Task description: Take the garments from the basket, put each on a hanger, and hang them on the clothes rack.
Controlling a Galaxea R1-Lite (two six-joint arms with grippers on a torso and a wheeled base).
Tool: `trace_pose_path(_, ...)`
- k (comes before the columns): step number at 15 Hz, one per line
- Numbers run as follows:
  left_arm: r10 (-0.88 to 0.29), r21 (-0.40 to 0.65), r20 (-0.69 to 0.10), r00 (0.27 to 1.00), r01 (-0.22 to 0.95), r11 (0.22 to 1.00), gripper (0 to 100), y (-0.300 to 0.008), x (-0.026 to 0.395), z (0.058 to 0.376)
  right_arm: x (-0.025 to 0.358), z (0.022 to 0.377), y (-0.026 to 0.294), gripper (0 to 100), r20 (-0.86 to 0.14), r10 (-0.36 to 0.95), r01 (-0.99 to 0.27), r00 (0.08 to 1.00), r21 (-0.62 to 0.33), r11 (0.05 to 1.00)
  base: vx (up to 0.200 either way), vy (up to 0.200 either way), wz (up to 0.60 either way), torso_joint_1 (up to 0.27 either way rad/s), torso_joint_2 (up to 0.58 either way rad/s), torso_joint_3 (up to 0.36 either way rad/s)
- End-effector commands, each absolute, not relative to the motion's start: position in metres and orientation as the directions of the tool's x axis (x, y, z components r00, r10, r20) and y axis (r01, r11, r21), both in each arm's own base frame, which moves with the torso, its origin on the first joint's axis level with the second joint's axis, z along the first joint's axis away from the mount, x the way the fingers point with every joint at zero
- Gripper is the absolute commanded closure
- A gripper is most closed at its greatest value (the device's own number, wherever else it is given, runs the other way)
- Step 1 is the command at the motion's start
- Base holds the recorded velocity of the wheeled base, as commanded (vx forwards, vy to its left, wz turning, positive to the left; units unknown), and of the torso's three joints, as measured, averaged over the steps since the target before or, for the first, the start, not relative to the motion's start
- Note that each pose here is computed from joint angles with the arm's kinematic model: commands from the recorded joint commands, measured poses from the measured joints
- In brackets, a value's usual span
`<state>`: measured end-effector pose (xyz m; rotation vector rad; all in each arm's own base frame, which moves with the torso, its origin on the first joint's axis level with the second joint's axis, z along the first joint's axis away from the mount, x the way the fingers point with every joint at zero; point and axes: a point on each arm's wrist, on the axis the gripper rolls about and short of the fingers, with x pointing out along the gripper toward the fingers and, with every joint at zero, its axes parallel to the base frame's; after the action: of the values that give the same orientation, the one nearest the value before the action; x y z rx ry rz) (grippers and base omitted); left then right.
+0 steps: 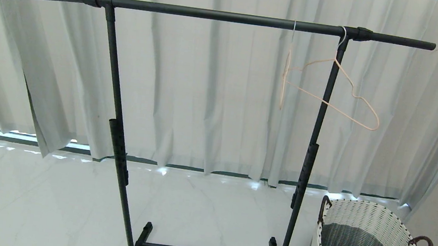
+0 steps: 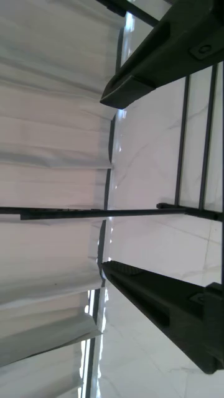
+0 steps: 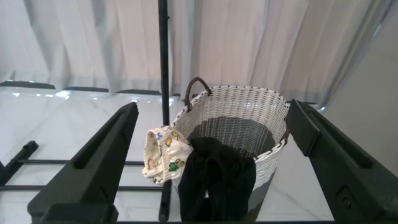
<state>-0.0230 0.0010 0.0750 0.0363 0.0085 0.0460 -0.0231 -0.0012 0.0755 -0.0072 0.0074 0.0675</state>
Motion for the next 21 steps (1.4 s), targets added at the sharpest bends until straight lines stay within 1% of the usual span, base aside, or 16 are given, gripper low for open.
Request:
trace_pose_path(1, 0.048, 0.037, -0.009, 0.999, -0.047, 0.998, 0, 0.001, -0.023, 0.075, -0.023, 0.075, -0.001, 0, -0.008, 0.071, -0.071, 0.997, -0.009, 0.997, 0.000, 0.000, 0.00, 0.000, 0.00, 0.000)
trace_pose_path(5, 0.048, 0.036, -0.009, 0.999, -0.047, 0.998, 0, 0.001, -0.023, 0.075, -0.023, 0.077, -0.001, 0, 0.006, 0.067, -0.067, 0.998, -0.018, 0.998, 0.000, 0.000, 0.00, 0.000, 0.00, 0.000)
trace_pose_path(6, 0.048, 0.037, -0.009, 0.999, -0.047, 0.998, 0, 0.001, -0.023, 0.075, -0.026, 0.089, -0.001, 0, 0.064, 0.095, -0.094, 0.993, -0.019, 0.995, 0.000, 0.000, 0.00, 0.000, 0.00, 0.000)
trace_pose_path(7, 0.048, 0.037, -0.009, 0.999, -0.047, 0.998, 0, 0.001, -0.023, 0.075, -0.035, 0.113, -0.001, 0, 0.151, 0.131, -0.131, 0.980, -0.005, 0.991, 0.000, 0.000, 0.00, 0.000, 0.00, 0.000)
trace_pose_path(8, 0.048, 0.037, -0.009, 0.999, -0.047, 0.998, 0, 0.001, -0.023, 0.075, -0.033, 0.143, -0.002, 0, 0.146, 0.168, -0.176, 0.975, 0.040, 0.984, 0.000, 0.000, 0.00, 0.000, 0.00, 0.000)
trace_pose_path(9, 0.046, 0.037, -0.009, 0.999, -0.046, 0.998, 0, 0.001, -0.023, 0.075, -0.027, 0.163, -0.002, 0, 0.121, 0.185, -0.192, 0.975, 0.046, 0.980, 0.000, 0.000, 0.00, 0.000, 0.00, 0.000)
trace_pose_path(10, 0.046, 0.037, -0.009, 0.999, -0.046, 0.998, 0, 0.001, -0.023, 0.075, -0.004, 0.168, 0.001, 0, -0.026, 0.191, -0.190, 0.981, 0.017, 0.982, 0.000, 0.000, 0.00, 0.000, 0.00, 0.000)
trace_pose_path(11, 0.046, 0.036, -0.009, 0.999, -0.046, 0.998, 0, 0.001, -0.023, 0.075, 0.016, 0.164, 0.003, 0, -0.178, 0.182, -0.194, 0.967, -0.047, 0.980, 0.000, 0.000, 0.00, 0.000, 0.00, 0.000)
trace_pose_path(13, 0.048, 0.034, -0.011, 0.999, -0.047, 0.998, 0, 0.001, -0.023, 0.075, 0.067, 0.159, 0.008, 0, -0.445, 0.139, -0.236, 0.885, -0.171, 0.957, 0.000, 0.000, 0.00, 0.000, 0.00, 0.000)
trace_pose_path(14, 0.048, 0.034, -0.009, 0.999, -0.047, 0.998, 0, 0.001, -0.023, 0.075, 0.085, 0.159, 0.008, 0, -0.505, 0.130, -0.253, 0.853, -0.184, 0.950, 0.000, 0.000, 0.00, 0.000, 0.00, 0.000)
trace_pose_path(15, 0.048, 0.034, -0.009, 0.999, -0.047, 0.998, 0, 0.001, -0.023, 0.075, 0.120, 0.156, 0.009, 0, -0.587, 0.132, -0.296, 0.798, -0.192, 0.936, 0.000, 0.000, 0.00, 0.000, 0.00, 0.000)
trace_pose_path(17, 0.048, 0.037, -0.009, 0.999, -0.047, 0.998, 0, 0.001, -0.023, 0.075, 0.165, 0.138, 0.000, 0, -0.657, 0.087, -0.350, 0.749, -0.280, 0.894, 0.000, 0.000, 0.00, 0.000, 0.00, 0.000)
trace_pose_path(18, 0.048, 0.039, -0.009, 0.999, -0.047, 0.998, 0, 0.001, -0.023, 0.075, 0.178, 0.124, -0.009, 0, -0.699, 0.061, -0.392, 0.713, -0.326, 0.860, 0.000, 0.000, 0.00, 0.000, 0.00, 0.000)
trace_pose_path(19, 0.048, 0.039, -0.009, 0.999, -0.047, 0.998, 0, 0.001, -0.023, 0.075, 0.185, 0.107, -0.018, 0, -0.749, 0.046, -0.445, 0.661, -0.343, 0.827, 0.000, 0.000, 0.00, 0.000, 0.00, 0.000)
trace_pose_path(21, 0.048, 0.037, -0.009, 0.999, -0.047, 0.998, 0, 0.001, -0.023, 0.075, 0.191, 0.084, -0.035, 0, -0.808, 0.009, -0.509, 0.589, -0.363, 0.781, 0.000, 0.000, 0.00, 0.000, 0.00, 0.000)
